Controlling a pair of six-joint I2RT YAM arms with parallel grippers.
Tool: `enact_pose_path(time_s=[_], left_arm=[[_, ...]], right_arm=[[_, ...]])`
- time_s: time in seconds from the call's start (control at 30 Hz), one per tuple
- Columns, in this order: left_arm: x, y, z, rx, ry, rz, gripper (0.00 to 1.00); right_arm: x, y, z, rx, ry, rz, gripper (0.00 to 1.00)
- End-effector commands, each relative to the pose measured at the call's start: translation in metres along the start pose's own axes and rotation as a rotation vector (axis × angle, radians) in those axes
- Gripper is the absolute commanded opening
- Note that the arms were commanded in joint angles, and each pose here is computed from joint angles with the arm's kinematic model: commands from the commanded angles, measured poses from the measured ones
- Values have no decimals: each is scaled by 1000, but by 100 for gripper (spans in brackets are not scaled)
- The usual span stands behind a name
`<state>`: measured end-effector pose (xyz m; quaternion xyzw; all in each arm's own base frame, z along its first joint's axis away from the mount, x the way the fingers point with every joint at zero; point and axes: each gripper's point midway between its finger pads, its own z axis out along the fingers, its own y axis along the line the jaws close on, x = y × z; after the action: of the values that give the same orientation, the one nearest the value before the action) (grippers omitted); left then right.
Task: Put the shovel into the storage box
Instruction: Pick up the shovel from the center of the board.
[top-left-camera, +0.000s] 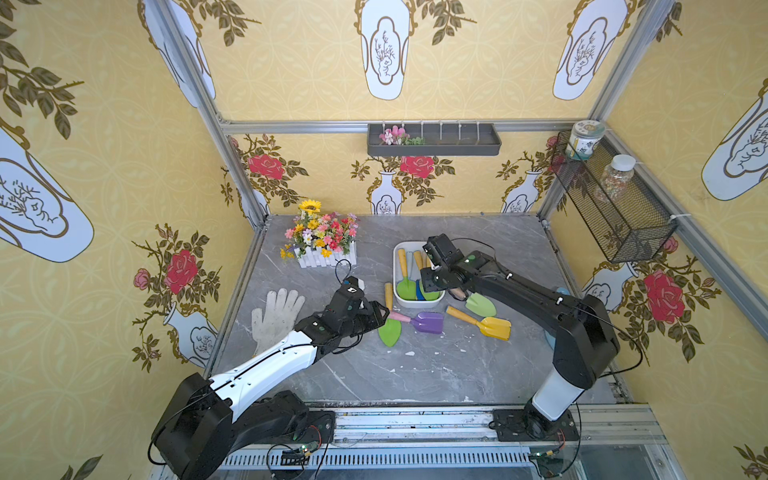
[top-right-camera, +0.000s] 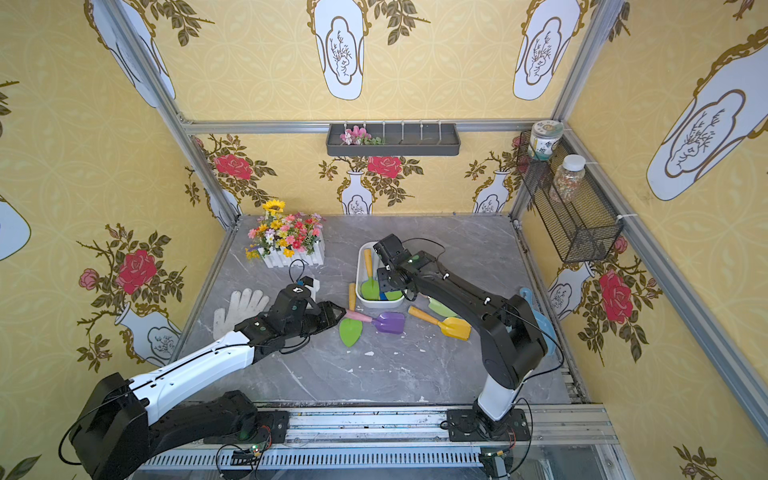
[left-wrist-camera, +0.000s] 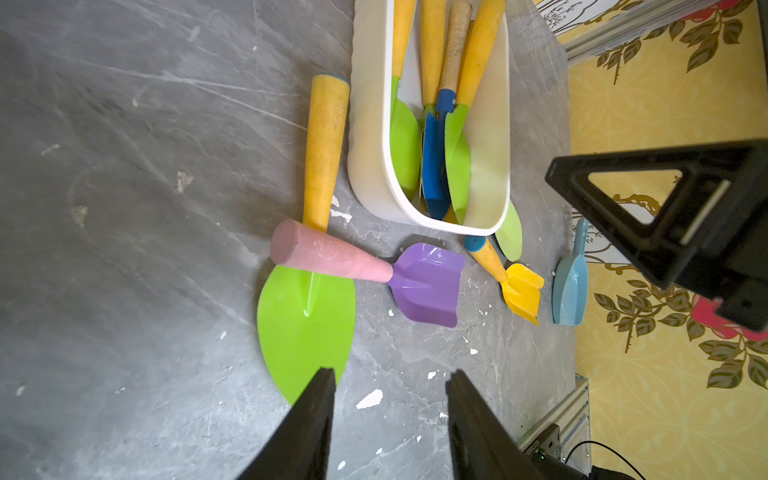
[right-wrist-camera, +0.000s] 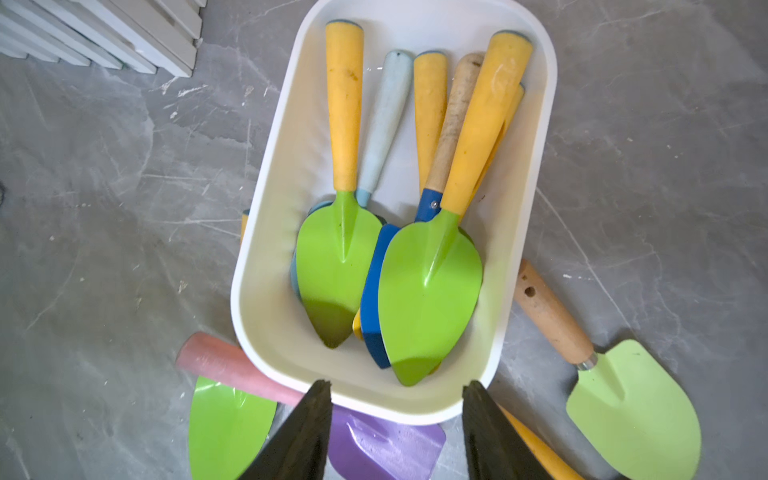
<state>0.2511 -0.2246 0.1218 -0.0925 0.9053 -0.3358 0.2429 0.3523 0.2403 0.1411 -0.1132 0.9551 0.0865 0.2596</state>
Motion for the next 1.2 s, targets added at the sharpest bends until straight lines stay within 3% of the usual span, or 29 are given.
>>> enact_pose_path(time_s=[0.0,0.17,0.27,0.77,1.17], left_arm=[[0,-3,2,12,7,15,48],[-2,-7,2,20,7,15,48],[-3,-7,2,21,2,13,49],[-20,12,-23,10,-69,-33,55],[-18,15,-21,6,-62,-51,55]], right_arm=[[7,13,-8,-71,-17,-57,57],[29,32,-8,-160,-3,-132,68],[41,44,-4,-211,10,-165,69],[75,84,42,-325,89,-302,55],[78,91,73,-319,121,-360,54]])
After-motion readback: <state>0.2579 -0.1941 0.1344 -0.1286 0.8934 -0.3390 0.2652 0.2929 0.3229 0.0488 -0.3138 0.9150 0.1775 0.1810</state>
